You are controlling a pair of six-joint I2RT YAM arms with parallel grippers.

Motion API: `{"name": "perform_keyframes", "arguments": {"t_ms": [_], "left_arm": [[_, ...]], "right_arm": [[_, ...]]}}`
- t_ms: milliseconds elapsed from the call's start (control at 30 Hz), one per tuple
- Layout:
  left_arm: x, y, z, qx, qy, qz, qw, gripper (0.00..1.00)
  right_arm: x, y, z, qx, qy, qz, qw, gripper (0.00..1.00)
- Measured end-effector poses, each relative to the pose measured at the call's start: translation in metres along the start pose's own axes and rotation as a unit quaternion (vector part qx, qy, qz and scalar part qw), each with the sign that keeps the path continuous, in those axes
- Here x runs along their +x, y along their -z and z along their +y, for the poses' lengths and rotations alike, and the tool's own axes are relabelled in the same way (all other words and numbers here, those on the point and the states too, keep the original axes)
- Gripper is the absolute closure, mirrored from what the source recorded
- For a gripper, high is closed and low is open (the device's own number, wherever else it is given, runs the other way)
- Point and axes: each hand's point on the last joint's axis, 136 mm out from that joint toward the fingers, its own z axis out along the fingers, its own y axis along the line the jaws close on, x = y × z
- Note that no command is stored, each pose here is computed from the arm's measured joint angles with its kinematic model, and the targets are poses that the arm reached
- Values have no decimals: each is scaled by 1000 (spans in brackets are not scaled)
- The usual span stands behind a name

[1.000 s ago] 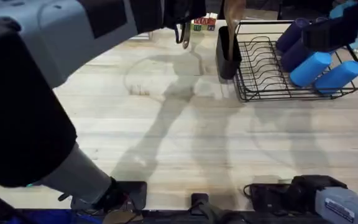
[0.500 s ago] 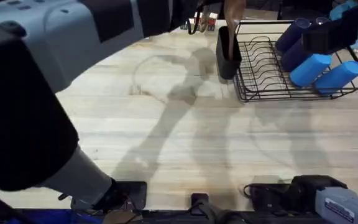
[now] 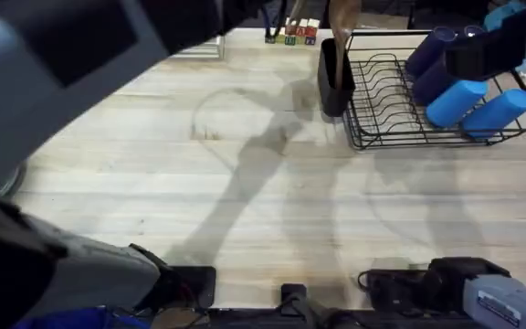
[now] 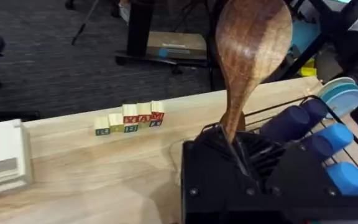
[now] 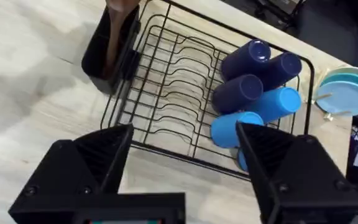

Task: Pick up the spoon on the table one by one and put them onto the rack

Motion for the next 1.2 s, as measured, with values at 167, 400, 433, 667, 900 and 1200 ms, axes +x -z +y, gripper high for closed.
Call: {"name": "perform_keyframes", "arguments": {"t_ms": [167, 400, 433, 667, 900, 1200], "left_arm": [[-4, 29, 0, -4, -38, 16, 999, 956], [0, 47, 2, -6, -60, 22, 998, 956], [2, 50, 3, -6, -62, 23, 998, 956], [11, 62, 7, 2, -69, -17, 997, 956], [7, 57, -14, 66, -58, -119, 989, 956], [21, 54, -25, 119, 8, -178, 977, 956]], "right_arm": [[0, 0, 0, 0, 0, 0, 1000, 5], [0, 0, 0, 0, 0, 0, 1000, 5], [0, 0, 0, 0, 0, 0, 1000, 5], [0, 0, 0, 0, 0, 0, 1000, 5], [0, 0, 0, 0, 0, 1, 1000, 5], [0, 0, 0, 0, 0, 1, 1000, 5]]}}
